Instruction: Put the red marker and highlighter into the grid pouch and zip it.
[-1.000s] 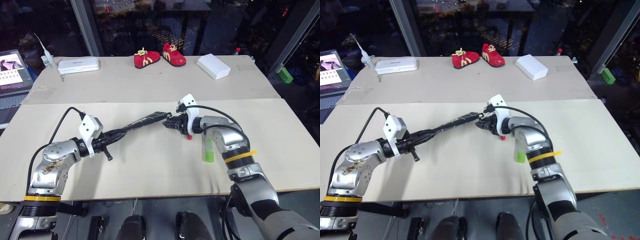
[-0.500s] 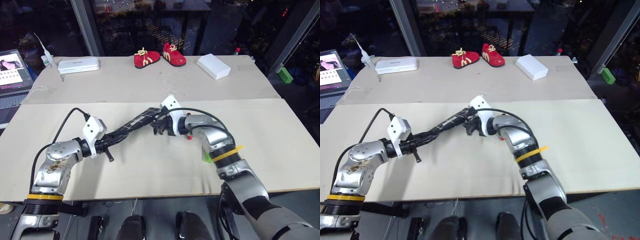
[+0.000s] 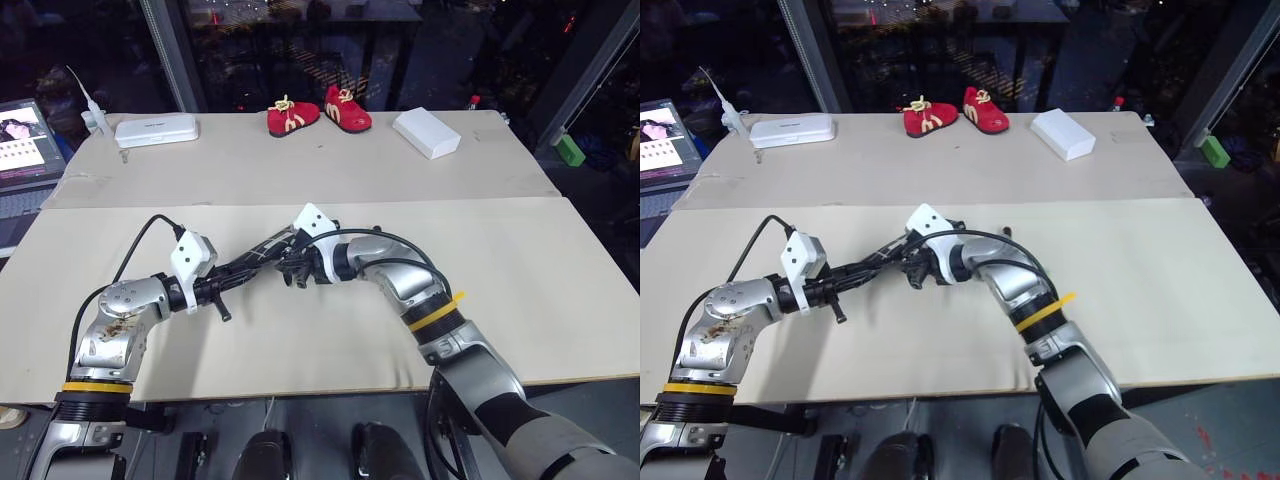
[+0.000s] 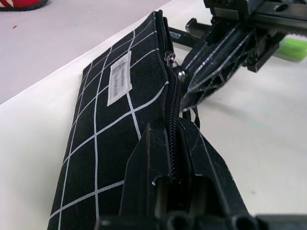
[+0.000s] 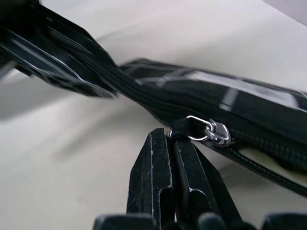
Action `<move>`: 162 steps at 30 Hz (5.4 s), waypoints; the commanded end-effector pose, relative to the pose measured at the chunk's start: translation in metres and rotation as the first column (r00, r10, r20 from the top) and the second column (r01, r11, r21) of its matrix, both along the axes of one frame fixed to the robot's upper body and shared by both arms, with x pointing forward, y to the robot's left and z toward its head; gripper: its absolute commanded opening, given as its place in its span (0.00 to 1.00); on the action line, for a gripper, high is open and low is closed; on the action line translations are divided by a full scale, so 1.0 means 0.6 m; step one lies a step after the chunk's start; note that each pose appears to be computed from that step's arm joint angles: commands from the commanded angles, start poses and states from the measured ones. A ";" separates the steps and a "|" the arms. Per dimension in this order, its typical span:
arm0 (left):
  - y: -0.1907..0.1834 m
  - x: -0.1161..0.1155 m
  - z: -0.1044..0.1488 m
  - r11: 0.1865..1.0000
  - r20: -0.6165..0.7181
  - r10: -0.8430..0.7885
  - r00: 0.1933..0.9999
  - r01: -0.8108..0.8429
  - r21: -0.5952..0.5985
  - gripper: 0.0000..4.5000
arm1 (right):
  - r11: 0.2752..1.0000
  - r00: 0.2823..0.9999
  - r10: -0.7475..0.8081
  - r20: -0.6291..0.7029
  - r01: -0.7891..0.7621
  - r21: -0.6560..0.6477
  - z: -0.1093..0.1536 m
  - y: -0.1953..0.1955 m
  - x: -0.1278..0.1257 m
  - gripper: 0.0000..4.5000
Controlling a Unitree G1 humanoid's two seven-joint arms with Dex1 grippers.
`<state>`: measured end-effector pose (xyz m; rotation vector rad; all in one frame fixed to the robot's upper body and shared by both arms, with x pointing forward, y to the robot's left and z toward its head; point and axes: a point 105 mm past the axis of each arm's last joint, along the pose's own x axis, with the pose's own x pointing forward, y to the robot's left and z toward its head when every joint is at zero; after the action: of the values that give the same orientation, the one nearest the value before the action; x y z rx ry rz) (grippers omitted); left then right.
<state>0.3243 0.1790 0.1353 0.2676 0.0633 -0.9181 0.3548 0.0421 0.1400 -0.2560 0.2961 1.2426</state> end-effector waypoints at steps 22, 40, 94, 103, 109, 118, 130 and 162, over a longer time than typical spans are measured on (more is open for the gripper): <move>-0.014 -0.018 0.016 0.999 0.049 -0.027 0.998 0.028 -0.022 0.00 | 0.839 0.833 -0.543 0.104 0.543 0.032 0.089 -0.319 -0.023 0.63; -0.011 -0.022 0.008 1.000 0.040 -0.016 0.999 0.017 -0.020 0.00 | 0.628 0.651 -0.755 0.076 0.752 -0.200 -0.061 -0.362 -0.048 0.63; -0.016 -0.028 0.019 0.999 0.046 -0.039 0.998 0.040 -0.031 0.00 | 0.921 0.827 0.001 0.562 0.219 -0.323 0.061 -0.208 -0.008 0.23; -0.015 -0.026 0.023 0.998 0.042 -0.041 0.998 0.043 -0.045 0.00 | 0.923 0.822 0.029 0.569 0.197 -0.331 0.064 -0.180 0.002 0.23; -0.014 -0.029 0.021 0.998 0.039 -0.044 0.998 0.046 -0.036 0.00 | 0.875 0.794 0.147 0.590 0.174 -0.451 0.039 -0.164 0.004 0.23; -0.008 -0.029 0.024 0.998 0.036 -0.048 0.998 0.049 -0.025 0.00 | 0.839 0.696 0.299 0.652 0.134 -0.528 0.028 -0.108 0.006 0.23; -0.017 -0.028 0.026 0.996 0.031 -0.078 0.996 0.079 -0.035 0.00 | 0.936 0.612 0.291 0.736 -0.021 -0.352 0.070 -0.030 -0.024 0.23; -0.020 -0.036 0.015 0.996 0.022 -0.063 0.998 0.064 -0.057 0.00 | 0.862 0.856 -0.494 0.152 0.505 -0.039 0.051 -0.285 0.052 0.79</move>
<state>0.3042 0.1682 0.1310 0.2215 0.0608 -0.9774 0.3827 -0.1303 0.1763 -0.3433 0.2309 0.7586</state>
